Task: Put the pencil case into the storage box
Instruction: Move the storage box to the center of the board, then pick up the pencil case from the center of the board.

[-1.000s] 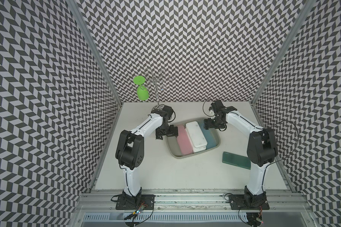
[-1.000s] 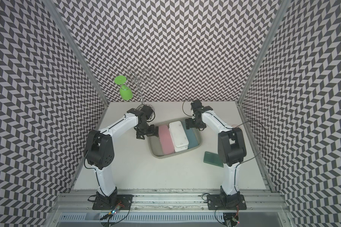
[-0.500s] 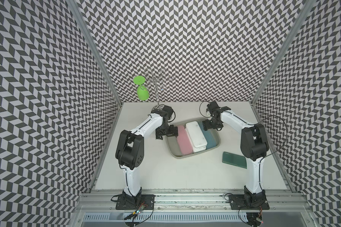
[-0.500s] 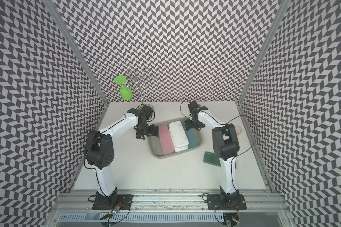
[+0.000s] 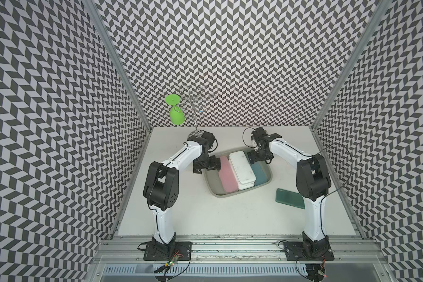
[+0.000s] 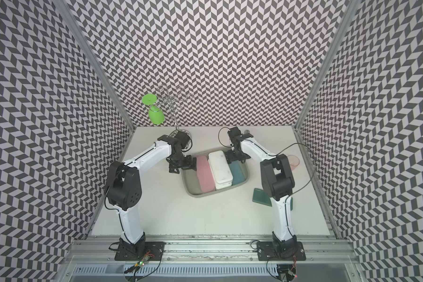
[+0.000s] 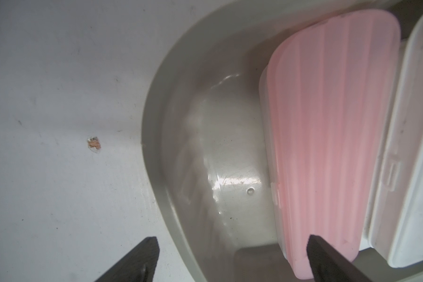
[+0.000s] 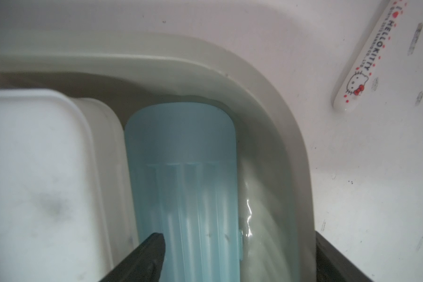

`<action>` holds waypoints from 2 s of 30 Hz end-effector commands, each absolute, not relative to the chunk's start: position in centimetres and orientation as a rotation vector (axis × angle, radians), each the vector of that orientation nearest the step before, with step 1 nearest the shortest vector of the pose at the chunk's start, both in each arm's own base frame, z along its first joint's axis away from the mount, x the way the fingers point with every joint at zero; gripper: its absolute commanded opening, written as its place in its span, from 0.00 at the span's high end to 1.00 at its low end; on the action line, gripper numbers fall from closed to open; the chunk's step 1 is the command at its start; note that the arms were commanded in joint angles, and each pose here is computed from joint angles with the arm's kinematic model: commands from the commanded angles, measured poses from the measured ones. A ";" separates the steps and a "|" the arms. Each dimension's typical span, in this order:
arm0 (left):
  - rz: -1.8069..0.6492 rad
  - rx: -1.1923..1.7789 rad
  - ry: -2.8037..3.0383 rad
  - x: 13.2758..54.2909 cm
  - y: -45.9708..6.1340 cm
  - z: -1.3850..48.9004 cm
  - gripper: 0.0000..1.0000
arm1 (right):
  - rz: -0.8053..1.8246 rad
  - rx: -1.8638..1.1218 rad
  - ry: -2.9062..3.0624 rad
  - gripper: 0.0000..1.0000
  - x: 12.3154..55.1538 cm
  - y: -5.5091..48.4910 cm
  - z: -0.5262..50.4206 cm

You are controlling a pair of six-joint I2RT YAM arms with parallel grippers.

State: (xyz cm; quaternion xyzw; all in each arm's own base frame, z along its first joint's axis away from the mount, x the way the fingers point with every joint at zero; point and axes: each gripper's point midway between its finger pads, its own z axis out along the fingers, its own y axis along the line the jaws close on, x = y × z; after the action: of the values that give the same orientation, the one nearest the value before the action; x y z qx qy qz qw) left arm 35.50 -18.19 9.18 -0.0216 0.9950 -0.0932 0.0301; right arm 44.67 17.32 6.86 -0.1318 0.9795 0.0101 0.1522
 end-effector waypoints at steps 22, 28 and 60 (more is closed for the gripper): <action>-0.310 -0.038 2.953 37.2 -18.6 12.5 0.00 | 0.105 -0.098 2.896 0.00 36.5 8.0 11.8; -0.283 0.009 2.955 37.3 -18.5 11.8 0.00 | 0.308 0.308 2.927 0.01 32.8 8.7 11.4; -0.263 0.242 2.930 37.7 -18.3 10.7 0.00 | 0.280 2.038 2.228 0.00 25.4 1.3 6.3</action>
State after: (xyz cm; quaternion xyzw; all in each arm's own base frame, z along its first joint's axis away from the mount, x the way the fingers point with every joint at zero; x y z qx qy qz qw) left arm 37.49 -18.54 10.13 0.0728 0.9900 -0.0904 0.0807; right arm 23.92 2.23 6.16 0.6687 0.7387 0.0820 0.0194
